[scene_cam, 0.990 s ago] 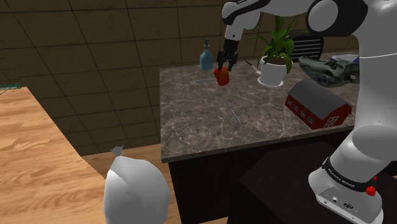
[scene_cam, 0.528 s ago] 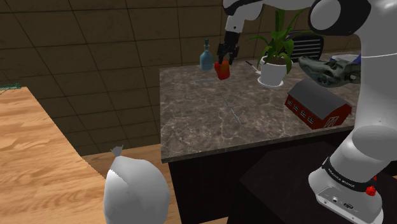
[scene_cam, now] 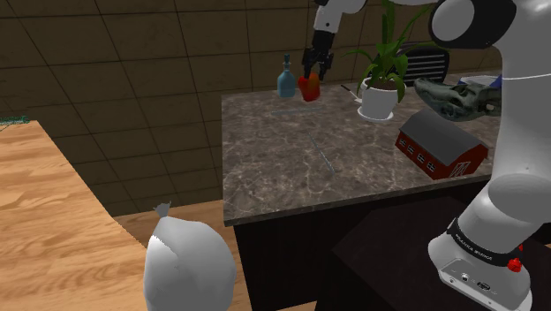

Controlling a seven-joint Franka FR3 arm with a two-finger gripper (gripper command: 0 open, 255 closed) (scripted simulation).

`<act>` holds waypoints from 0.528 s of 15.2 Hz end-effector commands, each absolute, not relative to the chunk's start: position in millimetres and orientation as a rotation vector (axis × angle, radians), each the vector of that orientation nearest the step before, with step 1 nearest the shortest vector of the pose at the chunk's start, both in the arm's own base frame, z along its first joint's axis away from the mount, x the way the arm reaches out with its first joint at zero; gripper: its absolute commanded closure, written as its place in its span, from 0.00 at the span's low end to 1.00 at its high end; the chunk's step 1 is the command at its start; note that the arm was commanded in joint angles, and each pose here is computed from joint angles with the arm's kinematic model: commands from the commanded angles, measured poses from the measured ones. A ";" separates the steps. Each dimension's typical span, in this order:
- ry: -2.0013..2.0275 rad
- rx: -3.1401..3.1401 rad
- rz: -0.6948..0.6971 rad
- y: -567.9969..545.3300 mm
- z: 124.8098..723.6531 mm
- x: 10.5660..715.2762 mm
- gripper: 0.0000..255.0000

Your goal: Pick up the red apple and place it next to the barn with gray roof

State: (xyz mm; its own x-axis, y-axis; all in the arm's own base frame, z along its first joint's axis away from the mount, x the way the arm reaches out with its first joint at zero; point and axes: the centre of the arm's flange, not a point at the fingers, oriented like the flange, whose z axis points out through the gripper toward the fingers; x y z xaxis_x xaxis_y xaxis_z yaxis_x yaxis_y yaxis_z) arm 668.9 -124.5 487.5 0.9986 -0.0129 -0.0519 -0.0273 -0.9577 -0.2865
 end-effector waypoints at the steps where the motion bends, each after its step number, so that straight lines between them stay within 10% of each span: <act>1: 0.029 -2.849 0.072 -124.7 498.1 669.3 1.00; 8: 0.029 -2.849 0.072 -124.7 535.1 669.3 1.00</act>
